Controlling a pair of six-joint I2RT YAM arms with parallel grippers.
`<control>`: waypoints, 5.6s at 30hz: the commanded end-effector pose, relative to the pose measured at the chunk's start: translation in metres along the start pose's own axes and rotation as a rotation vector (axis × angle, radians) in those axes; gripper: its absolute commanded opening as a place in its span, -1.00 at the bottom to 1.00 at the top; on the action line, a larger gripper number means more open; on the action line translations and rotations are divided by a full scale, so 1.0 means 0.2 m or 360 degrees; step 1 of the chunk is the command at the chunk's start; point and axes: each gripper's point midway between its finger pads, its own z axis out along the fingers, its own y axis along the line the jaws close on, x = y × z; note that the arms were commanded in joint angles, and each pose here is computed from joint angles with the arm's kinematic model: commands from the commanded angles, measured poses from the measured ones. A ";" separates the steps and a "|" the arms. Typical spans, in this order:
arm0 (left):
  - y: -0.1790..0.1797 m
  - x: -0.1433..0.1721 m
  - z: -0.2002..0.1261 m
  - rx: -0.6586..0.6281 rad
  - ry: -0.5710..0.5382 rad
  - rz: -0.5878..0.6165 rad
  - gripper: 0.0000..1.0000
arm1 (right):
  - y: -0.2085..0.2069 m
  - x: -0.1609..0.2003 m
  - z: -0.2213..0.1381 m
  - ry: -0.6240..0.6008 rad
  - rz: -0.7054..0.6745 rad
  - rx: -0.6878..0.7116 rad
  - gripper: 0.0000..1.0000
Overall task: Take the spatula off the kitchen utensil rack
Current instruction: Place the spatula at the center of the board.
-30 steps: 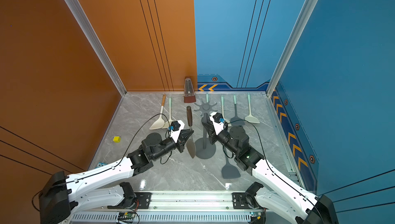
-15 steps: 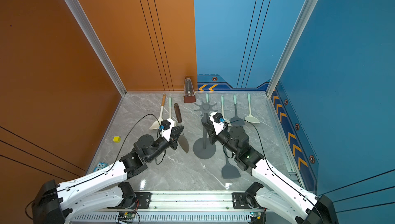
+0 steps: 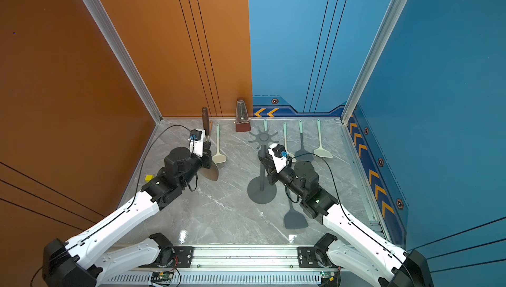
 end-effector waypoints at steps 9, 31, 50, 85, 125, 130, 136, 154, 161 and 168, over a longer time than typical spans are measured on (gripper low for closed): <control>0.44 0.10 0.14 -0.0279 0.0349 -0.0284 -1.00 | 0.00 0.29 -0.01 0.0324 0.0030 -0.0011 -1.00; 0.86 0.12 0.36 -0.0397 0.0742 -0.0306 -1.00 | -0.02 0.31 -0.02 0.0335 0.0040 0.0004 -1.00; 0.94 0.40 0.53 -0.0441 0.0998 -0.0267 -1.00 | -0.03 0.35 0.01 0.0365 0.0052 0.0001 -1.00; 0.85 0.33 0.55 -0.0682 0.0967 -0.0022 -1.00 | -0.05 0.38 0.05 0.0379 0.0080 -0.0022 -1.00; 0.82 0.62 0.65 -0.0780 0.1189 0.0009 -1.00 | -0.09 0.38 -0.01 0.0384 0.0102 -0.0005 -1.00; 0.81 0.63 0.67 -0.0769 0.1213 0.0011 -1.00 | -0.09 0.38 -0.01 0.0381 0.0104 -0.0004 -1.00; 0.80 0.63 0.67 -0.0774 0.1220 0.0005 -1.00 | -0.09 0.37 -0.03 0.0379 0.0099 0.0009 -1.00; 0.69 0.65 0.54 -0.0682 0.1255 -0.0083 -1.00 | -0.09 0.36 -0.04 0.0367 0.0101 0.0000 -1.00; 0.52 0.65 0.46 -0.0530 0.1244 -0.0182 -1.00 | -0.09 0.36 -0.05 0.0359 0.0103 0.0004 -1.00; 0.16 0.75 0.33 -0.0323 0.1323 -0.0171 -1.00 | -0.09 0.35 -0.06 0.0357 0.0109 0.0001 -1.00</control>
